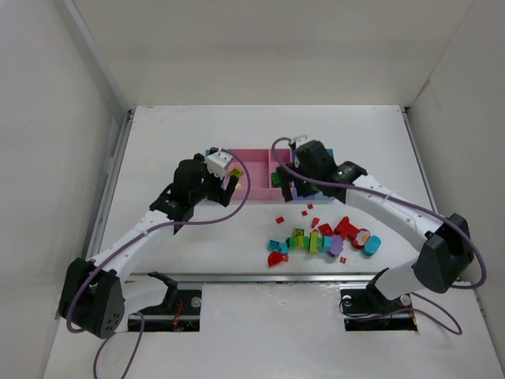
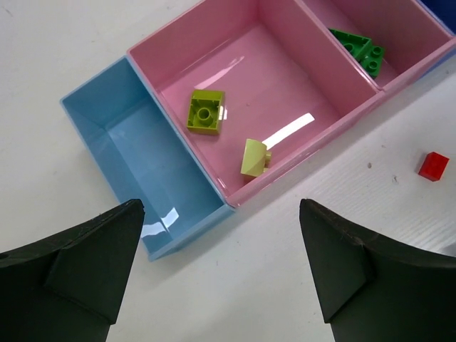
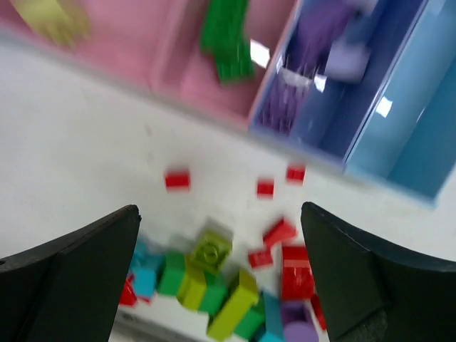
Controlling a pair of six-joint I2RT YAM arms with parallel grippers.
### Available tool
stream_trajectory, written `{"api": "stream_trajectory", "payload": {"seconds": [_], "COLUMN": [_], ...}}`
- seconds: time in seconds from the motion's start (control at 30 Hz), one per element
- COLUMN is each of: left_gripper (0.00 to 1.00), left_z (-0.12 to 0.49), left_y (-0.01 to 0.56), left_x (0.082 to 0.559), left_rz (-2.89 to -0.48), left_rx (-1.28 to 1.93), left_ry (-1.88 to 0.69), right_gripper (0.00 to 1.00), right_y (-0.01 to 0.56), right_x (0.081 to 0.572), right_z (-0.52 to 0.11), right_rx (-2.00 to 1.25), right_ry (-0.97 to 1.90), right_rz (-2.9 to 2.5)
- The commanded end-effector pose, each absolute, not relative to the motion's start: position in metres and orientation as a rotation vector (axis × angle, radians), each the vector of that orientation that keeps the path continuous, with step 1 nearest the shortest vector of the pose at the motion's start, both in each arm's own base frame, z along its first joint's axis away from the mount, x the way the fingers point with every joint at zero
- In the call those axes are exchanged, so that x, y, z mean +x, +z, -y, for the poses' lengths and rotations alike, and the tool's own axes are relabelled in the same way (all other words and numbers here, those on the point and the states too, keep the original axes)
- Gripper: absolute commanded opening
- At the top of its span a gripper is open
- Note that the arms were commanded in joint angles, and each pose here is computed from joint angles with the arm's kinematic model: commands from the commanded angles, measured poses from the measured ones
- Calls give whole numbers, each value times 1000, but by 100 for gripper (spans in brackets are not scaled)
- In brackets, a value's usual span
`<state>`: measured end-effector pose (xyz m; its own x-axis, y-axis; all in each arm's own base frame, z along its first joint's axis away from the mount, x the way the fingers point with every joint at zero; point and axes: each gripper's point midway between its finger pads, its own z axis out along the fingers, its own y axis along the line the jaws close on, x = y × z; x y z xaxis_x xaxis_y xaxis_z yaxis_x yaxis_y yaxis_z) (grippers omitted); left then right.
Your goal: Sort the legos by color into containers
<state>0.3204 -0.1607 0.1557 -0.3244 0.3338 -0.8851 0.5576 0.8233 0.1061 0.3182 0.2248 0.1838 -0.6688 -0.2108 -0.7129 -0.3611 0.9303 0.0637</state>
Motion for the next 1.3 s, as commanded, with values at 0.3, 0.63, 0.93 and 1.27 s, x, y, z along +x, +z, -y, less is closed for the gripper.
{"api": "stream_trajectory", "payload": {"seconds": [0.3,0.63,0.93,1.27], "left_gripper": [88,88,88,88], "left_z": [176,173,169,169], "left_y": [175,173,172,172], "left_x": [320,312,307,307], "left_rz": [-1859,-1869,-1867,-1867], "left_rx": [654,647,641,641], "left_ry": [-346,-351,-343,-343], "right_gripper": [75,75,79,55], "right_y": [82,68,45,40], "right_x": [200,181,174,173], "right_z": [-230,-218,-213,-223], "right_rx": [-615,-655,-741,-773], "right_ry": [537,534,423,476], "right_rz": [-2689,-2747,-2830,-2810]}}
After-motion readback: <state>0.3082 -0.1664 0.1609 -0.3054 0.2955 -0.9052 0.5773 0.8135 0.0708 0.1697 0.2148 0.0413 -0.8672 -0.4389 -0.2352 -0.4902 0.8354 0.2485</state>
